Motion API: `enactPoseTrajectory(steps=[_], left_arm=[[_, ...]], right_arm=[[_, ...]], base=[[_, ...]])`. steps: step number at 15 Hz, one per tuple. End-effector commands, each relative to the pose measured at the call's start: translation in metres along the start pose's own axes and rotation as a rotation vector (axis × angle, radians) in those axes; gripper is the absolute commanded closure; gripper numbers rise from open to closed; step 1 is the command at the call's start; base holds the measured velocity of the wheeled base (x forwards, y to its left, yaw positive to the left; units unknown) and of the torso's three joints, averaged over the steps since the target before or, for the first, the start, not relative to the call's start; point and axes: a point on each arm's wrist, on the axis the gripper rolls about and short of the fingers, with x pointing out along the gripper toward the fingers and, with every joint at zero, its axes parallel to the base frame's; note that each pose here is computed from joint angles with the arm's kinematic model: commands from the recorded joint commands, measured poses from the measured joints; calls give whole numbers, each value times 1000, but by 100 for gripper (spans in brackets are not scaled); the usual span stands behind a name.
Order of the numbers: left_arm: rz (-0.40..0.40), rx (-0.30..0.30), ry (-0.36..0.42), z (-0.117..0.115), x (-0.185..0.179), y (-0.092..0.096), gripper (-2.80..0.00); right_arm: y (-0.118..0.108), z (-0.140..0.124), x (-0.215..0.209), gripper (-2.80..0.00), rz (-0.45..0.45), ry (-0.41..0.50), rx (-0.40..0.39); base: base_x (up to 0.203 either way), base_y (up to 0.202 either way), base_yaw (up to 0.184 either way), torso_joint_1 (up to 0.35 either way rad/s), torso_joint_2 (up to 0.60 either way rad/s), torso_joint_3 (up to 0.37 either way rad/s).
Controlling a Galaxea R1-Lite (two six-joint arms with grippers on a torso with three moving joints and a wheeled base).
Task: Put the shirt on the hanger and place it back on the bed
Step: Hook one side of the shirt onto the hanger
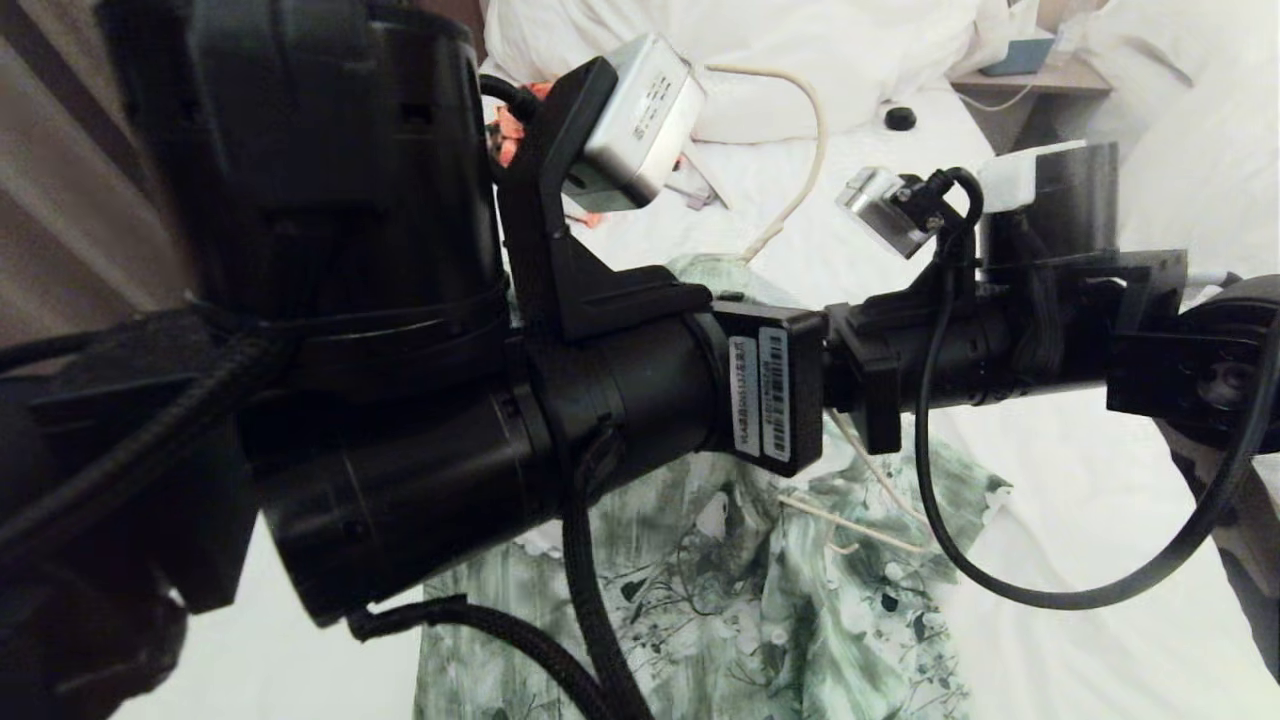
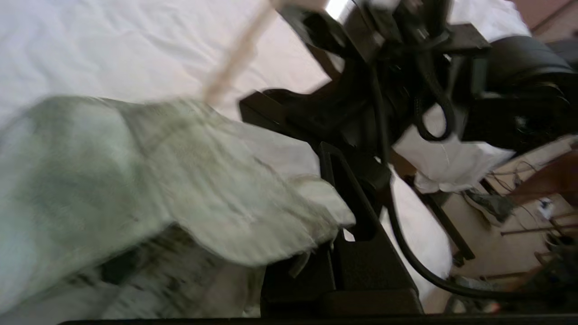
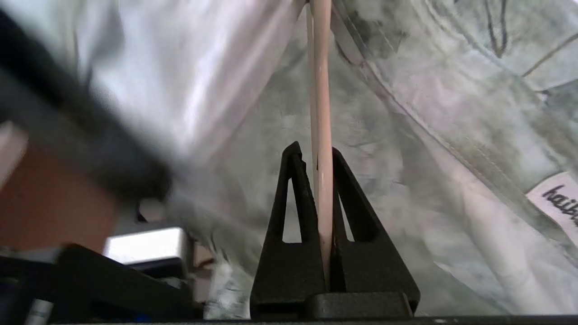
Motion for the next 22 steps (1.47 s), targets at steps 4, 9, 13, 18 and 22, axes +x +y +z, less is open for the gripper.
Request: enactPoseTrajectory(steps=[4, 9, 13, 18, 22], left_arm=[[-88, 0, 19, -7, -13, -25, 0], [-71, 18, 52, -18, -8, -28, -280], [-69, 21, 64, -21, -10, -27, -280], [-87, 69, 211, -52, -27, -27, -280], [-96, 83, 251, -62, -28, -28, -280]], right_arm=[[17, 11, -8, 0, 14, -23, -17], [24, 13, -16, 0, 5, -26, -21], [21, 14, -25, 0, -23, -33, -27], [11, 21, -27, 0, -59, -70, -98], [10, 19, -23, 0, -49, -105, -151]], base=[[0, 0, 0, 0, 0, 0], [0, 0, 0, 0, 0, 0], [0, 0, 0, 0, 0, 0], [0, 0, 0, 0, 0, 0], [0, 0, 0, 0, 0, 0]])
